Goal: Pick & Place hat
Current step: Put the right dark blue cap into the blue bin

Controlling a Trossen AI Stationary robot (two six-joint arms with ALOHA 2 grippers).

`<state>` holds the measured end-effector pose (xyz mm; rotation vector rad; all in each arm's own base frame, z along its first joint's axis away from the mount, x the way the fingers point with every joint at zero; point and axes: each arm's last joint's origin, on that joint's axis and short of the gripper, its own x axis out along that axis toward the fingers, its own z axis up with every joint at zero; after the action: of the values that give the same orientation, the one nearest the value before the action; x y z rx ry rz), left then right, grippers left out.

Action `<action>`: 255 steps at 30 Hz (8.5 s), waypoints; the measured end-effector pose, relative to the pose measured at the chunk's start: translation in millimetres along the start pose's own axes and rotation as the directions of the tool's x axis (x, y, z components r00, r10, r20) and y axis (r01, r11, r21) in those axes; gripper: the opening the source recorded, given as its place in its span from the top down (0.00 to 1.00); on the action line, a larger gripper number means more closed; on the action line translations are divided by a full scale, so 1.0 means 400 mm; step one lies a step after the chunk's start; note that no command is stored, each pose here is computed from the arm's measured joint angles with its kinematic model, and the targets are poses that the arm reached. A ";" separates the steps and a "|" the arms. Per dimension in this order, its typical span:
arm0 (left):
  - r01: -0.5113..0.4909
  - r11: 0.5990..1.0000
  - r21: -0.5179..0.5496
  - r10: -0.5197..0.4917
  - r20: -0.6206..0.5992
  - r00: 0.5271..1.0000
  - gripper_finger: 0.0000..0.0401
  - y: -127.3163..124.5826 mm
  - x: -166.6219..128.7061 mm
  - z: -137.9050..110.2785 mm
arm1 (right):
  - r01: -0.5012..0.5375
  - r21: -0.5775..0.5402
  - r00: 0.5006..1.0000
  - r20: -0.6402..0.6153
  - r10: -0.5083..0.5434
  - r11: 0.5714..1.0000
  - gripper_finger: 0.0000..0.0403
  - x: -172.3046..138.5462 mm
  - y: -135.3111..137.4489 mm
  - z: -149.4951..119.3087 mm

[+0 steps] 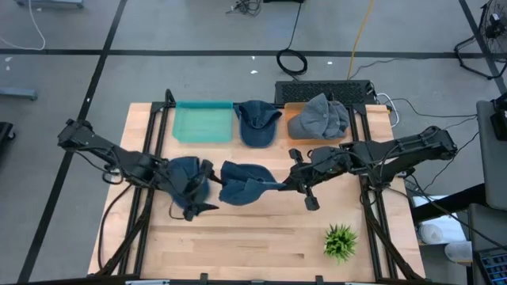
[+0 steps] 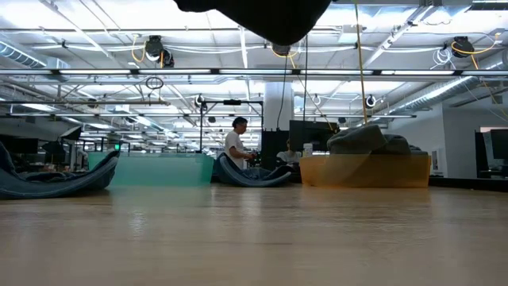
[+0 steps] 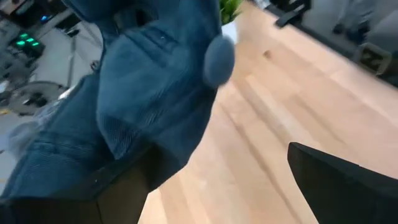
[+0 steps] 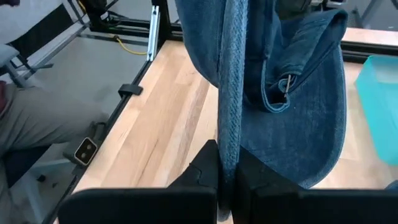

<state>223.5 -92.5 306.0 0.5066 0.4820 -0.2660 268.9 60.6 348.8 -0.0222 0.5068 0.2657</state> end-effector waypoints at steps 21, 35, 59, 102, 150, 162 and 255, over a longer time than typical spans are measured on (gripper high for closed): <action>-0.333 0.942 0.036 0.330 0.063 0.942 0.07 -0.004 0.007 0.047 | -0.097 -0.027 0.995 0.031 0.098 0.995 1.00 0.020 0.006 0.008; -0.312 0.939 0.148 0.292 0.139 0.946 0.09 -0.040 -0.007 0.071 | -0.096 -0.003 0.995 0.024 0.096 0.995 1.00 0.032 -0.003 0.004; -0.270 0.962 0.045 0.265 0.099 0.959 0.93 -0.049 -0.005 0.060 | -0.099 -0.045 0.994 0.047 0.102 0.994 1.00 0.032 0.003 0.010; -0.152 0.970 -0.191 0.148 -0.033 0.988 0.99 0.056 -0.156 0.150 | -0.008 -0.082 0.922 0.385 0.039 0.997 0.20 0.205 -0.046 0.057; -0.012 0.950 -0.311 0.028 0.048 0.998 0.25 0.087 -0.193 0.141 | 0.007 -0.326 0.908 0.397 0.130 0.945 1.00 -0.062 0.028 0.097; 0.025 0.809 -0.588 0.073 0.143 0.987 0.29 0.133 -0.186 0.154 | 0.292 -0.463 0.755 0.648 0.095 0.837 1.00 -0.097 0.020 0.158; -0.026 0.869 -0.495 0.257 0.404 0.878 0.98 0.271 -0.176 0.183 | 0.480 0.033 0.801 0.392 -0.453 0.876 0.36 -0.071 0.084 0.092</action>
<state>229.6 -30.5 440.6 -0.0177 0.0301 -0.1043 254.0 89.3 396.1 -0.1576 0.0806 -0.2031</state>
